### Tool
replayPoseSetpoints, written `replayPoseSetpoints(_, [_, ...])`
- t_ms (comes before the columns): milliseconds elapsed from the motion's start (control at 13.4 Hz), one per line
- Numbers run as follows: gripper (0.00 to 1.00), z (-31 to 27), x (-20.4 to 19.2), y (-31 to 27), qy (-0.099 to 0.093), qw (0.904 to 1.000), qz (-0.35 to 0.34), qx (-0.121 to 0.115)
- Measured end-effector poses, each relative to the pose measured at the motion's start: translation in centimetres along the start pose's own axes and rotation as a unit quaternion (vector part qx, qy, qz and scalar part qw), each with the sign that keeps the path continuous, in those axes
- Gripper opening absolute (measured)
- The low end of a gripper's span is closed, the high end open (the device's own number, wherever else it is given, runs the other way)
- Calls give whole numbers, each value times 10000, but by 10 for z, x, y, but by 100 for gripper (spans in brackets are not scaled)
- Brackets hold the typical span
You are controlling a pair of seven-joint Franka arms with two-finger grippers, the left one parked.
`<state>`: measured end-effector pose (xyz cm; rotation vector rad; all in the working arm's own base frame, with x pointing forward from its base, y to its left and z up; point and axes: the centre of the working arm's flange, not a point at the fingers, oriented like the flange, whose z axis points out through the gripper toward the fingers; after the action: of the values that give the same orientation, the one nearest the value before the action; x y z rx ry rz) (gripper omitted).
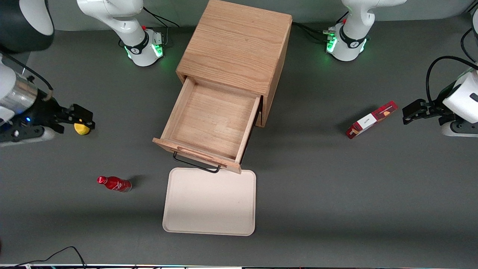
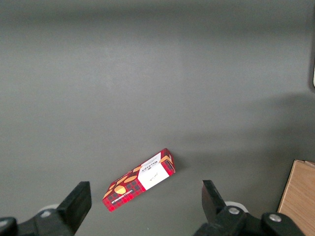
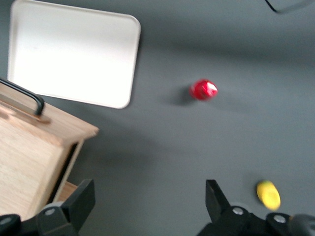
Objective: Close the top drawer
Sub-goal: 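Move the right gripper toward the open drawer's black handle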
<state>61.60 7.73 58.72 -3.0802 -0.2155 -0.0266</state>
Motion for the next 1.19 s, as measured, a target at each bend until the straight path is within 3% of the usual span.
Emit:
replayPoseSetpoints(223, [100, 30, 47, -28, 63, 9983, -521, 261])
replayPoseSetpoints(595, [100, 53, 97, -61, 621, 9841, -1513, 690])
replayPoseSetpoints(818, [100, 80, 108, -97, 610, 9718, -2020, 1049])
replayPoseSetpoints(1190, [100, 136, 115, -130, 382, 9386, -3130, 1403])
